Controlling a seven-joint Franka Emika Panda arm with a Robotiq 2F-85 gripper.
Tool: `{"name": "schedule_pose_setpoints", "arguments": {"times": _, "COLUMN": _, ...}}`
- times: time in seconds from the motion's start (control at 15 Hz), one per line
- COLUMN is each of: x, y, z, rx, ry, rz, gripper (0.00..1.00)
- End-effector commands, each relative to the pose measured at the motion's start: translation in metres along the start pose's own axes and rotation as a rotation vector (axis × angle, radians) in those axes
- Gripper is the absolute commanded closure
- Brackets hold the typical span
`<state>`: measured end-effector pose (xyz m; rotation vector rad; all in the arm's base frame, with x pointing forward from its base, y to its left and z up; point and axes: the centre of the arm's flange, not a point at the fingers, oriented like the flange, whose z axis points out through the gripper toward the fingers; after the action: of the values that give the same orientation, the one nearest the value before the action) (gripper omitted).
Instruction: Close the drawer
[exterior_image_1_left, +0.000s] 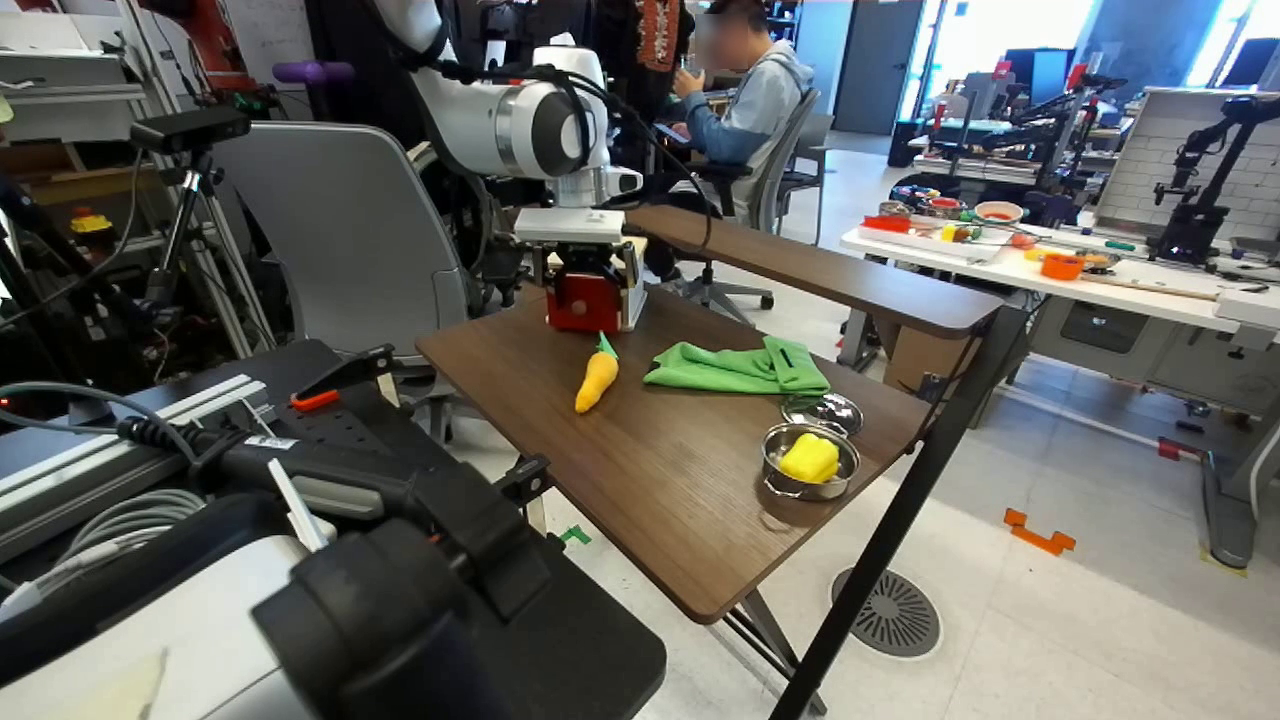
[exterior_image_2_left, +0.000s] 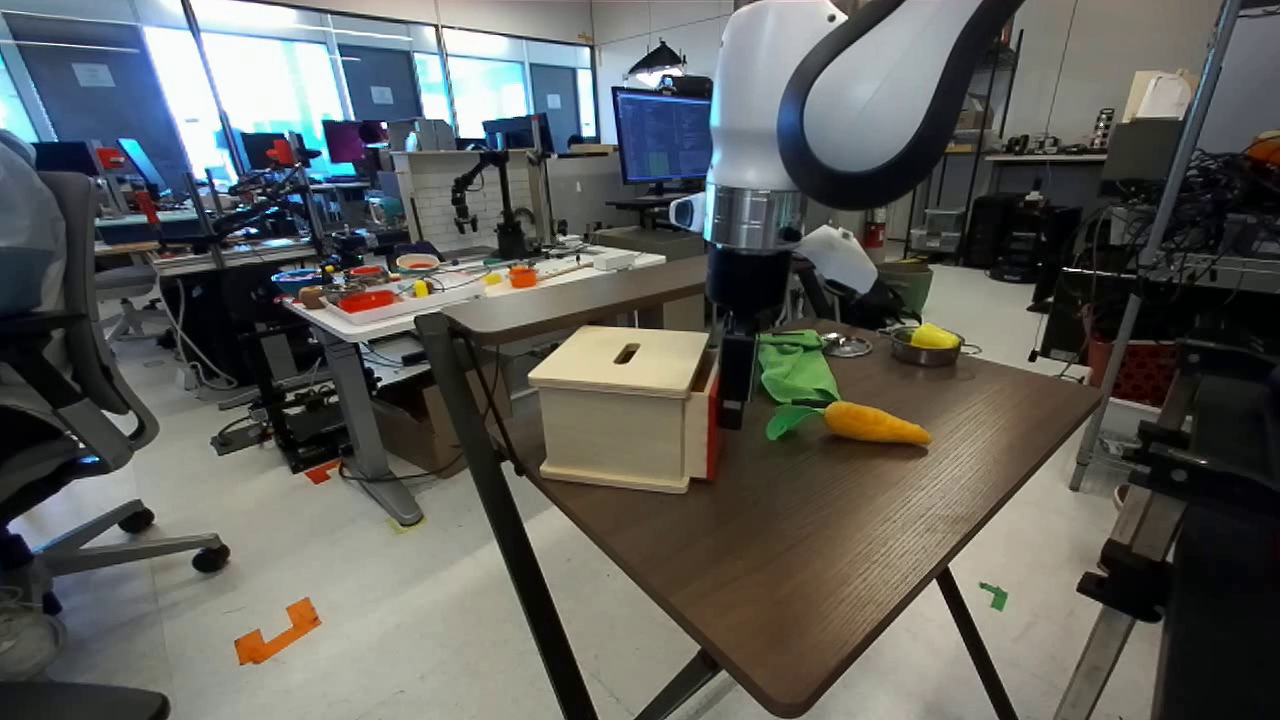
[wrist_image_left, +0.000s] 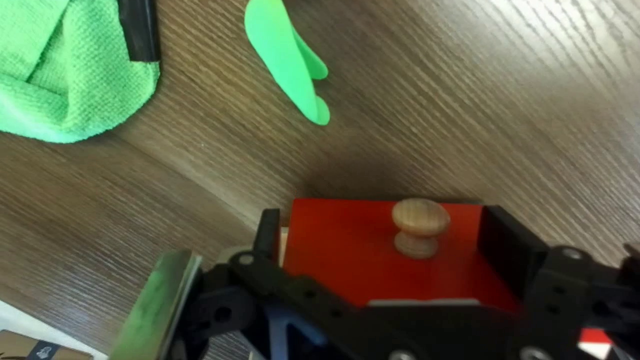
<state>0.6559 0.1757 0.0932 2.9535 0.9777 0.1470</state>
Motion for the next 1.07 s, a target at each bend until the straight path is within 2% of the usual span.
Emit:
{"name": "schedule_pose_setpoints", "arguments": {"times": 0.0, "x": 0.021, "y": 0.007, "z": 0.004, "rx": -0.023, "ry": -0.014, "rz": 0.008, "gripper": 0.0}}
{"name": "schedule_pose_setpoints", "arguments": {"times": 0.53, "x": 0.034, "y": 0.021, "z": 0.003, "rx": -0.037, "ry": 0.008, "rz": 0.053, "gripper": 0.0}}
{"name": "schedule_pose_setpoints", "arguments": {"times": 1.0, "x": 0.023, "y": 0.02, "z": -0.003, "rx": -0.033, "ry": 0.005, "rz": 0.065, "gripper": 0.0}}
